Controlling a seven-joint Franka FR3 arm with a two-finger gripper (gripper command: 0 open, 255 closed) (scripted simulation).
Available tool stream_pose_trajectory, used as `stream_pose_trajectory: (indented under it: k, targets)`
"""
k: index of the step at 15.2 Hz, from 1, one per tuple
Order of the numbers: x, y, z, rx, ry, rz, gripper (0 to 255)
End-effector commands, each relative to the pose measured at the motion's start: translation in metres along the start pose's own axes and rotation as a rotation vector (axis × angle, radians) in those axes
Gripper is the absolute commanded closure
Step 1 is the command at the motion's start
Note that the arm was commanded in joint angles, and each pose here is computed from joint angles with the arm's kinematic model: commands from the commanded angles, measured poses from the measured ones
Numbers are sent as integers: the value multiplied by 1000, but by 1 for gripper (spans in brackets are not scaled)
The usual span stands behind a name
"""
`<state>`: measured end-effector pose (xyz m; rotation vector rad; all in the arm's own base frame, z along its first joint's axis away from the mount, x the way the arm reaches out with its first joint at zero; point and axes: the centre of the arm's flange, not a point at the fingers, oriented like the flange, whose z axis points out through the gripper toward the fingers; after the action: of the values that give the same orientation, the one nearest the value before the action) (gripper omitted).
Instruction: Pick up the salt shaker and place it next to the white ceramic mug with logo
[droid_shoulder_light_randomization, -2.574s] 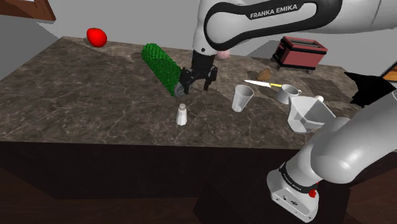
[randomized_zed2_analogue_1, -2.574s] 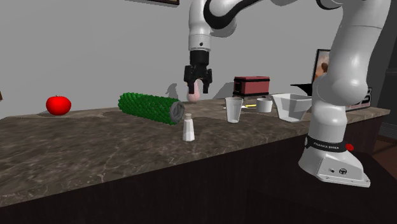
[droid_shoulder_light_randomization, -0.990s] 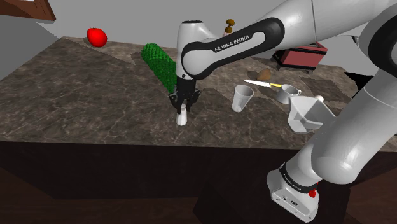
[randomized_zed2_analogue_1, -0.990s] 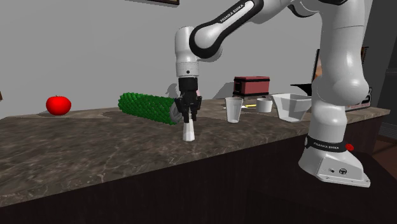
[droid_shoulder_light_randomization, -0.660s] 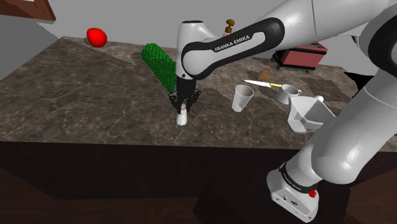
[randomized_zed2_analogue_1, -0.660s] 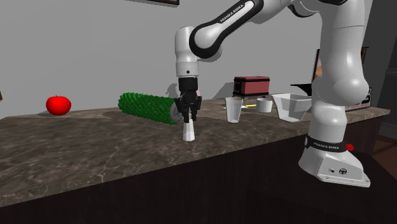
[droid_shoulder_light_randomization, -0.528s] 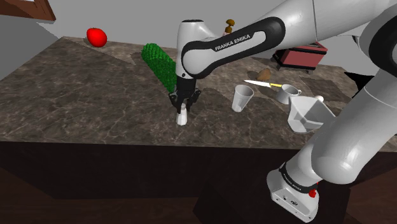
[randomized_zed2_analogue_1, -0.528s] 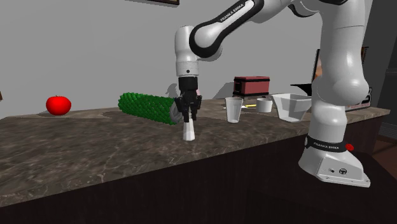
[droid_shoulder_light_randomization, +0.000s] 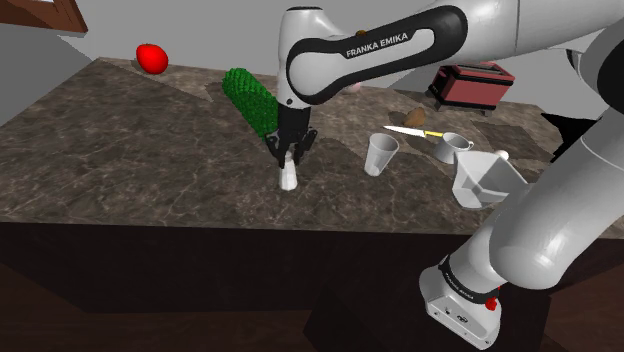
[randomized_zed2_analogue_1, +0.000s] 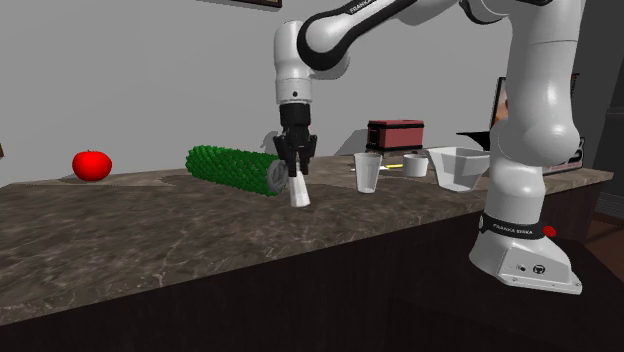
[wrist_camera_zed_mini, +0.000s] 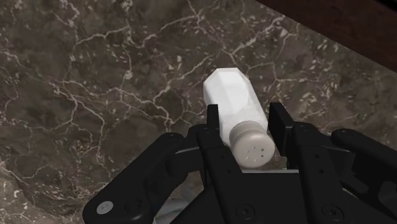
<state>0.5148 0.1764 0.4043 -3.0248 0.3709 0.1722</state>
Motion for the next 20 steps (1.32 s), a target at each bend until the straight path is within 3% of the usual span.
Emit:
stream_pose_trajectory:
  k: [1,20]
  targets:
    - [-1,1,-10,0,0,0,255]
    - [-14,-7,-109,0,0,0,255]
